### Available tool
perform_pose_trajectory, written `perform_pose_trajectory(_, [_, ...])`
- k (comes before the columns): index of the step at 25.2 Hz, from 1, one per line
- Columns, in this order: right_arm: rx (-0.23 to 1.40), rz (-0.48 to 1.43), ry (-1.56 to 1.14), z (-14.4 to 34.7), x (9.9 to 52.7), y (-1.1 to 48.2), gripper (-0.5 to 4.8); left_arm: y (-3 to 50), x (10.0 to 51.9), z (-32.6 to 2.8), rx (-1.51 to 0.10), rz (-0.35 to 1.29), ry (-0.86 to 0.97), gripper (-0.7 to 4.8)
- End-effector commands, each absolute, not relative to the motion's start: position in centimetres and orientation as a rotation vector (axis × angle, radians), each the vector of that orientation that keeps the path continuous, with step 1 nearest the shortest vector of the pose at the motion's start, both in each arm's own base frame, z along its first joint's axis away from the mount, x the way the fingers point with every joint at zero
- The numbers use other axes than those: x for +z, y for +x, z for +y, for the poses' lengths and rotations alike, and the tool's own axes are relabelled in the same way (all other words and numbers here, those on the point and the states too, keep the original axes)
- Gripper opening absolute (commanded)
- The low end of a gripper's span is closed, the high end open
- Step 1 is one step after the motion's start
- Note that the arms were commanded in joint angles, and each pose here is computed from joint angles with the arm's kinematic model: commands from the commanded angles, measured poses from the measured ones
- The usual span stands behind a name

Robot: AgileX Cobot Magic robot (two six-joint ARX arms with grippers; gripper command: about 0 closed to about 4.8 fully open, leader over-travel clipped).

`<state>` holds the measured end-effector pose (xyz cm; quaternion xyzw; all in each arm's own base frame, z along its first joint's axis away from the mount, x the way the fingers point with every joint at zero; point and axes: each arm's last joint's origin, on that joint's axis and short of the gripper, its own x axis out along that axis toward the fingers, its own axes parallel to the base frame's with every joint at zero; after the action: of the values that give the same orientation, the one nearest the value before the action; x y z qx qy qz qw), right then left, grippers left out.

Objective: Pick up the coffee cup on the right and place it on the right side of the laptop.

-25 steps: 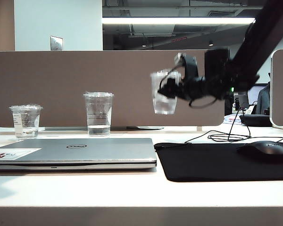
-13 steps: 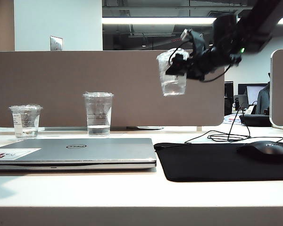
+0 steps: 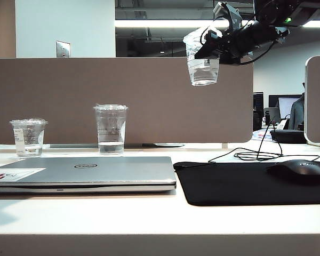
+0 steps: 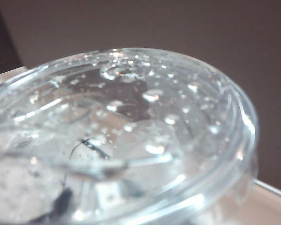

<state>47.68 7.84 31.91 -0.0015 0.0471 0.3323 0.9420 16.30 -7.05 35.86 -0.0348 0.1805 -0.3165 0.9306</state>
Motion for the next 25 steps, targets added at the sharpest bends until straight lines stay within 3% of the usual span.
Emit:
perform_pose_trajectory(1, [0.688, 0.048, -0.020, 7.7, 32.8, 46.2, 2.71, 16.3, 36.1, -7.0, -0.648, 0.354, -0.075, -0.05])
perform_pose_trajectory(12, [0.695, 0.029, -0.013, 6.9, 29.2, 39.9, 2.71, 16.3, 36.1, -7.0, -0.648, 0.355, -0.075, -0.05])
perform_pose_trajectory(22, [0.697, 0.014, 0.106, 6.3, 22.6, 34.3, 2.71, 16.3, 36.1, -7.0, -0.648, 0.356, -0.075, -0.05])
perform_pose_trajectory(25, [0.719, 0.093, 0.119, 7.1, 19.6, 32.3, 2.71, 16.3, 36.1, -7.0, -0.648, 0.356, -0.075, -0.05])
